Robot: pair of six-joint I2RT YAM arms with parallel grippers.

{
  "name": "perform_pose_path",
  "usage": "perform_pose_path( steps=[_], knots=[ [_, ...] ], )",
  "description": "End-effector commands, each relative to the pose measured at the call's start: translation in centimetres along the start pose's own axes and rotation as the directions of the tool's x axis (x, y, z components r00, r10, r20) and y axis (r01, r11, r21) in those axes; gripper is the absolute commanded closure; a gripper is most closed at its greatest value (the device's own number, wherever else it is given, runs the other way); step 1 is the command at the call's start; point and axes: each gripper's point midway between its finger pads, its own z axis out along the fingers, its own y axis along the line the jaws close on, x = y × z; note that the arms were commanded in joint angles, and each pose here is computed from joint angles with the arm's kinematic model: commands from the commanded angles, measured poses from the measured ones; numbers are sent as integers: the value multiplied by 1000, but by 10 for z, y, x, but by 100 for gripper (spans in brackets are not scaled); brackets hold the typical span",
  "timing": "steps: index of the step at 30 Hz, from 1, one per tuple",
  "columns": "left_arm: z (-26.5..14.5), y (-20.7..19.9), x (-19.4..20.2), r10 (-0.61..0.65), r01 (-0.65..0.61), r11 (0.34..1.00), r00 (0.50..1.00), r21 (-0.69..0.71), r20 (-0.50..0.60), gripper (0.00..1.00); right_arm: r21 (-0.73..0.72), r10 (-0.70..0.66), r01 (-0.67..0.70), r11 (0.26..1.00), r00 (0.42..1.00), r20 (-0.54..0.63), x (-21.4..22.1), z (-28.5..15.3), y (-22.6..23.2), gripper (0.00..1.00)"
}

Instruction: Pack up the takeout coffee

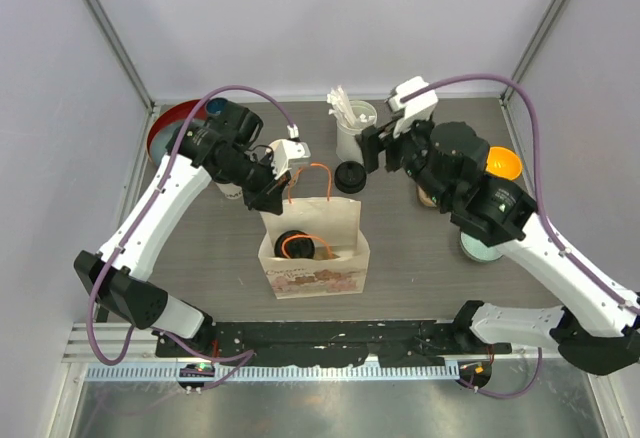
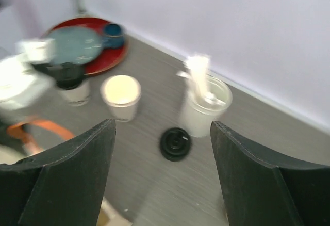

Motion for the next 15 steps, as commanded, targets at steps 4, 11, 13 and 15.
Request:
perform_pose_path(
  steps=[4,11,13,15],
  knots=[
    [-14,-24,15,-64,67,997,995,41,-71,97,349,197,-169,922,979,-47,45,9,-105,21],
    [-14,-24,15,-63,66,997,995,41,-73,97,343,237,-177,922,961,-141,84,25,-114,21],
    [-13,-25,16,-65,68,997,995,42,-76,98,343,238,-174,923,959,-153,87,28,-115,21],
    [-12,-24,16,-64,67,997,995,41,-75,97,340,239,-175,924,958,-158,89,29,-115,21]
  ],
)
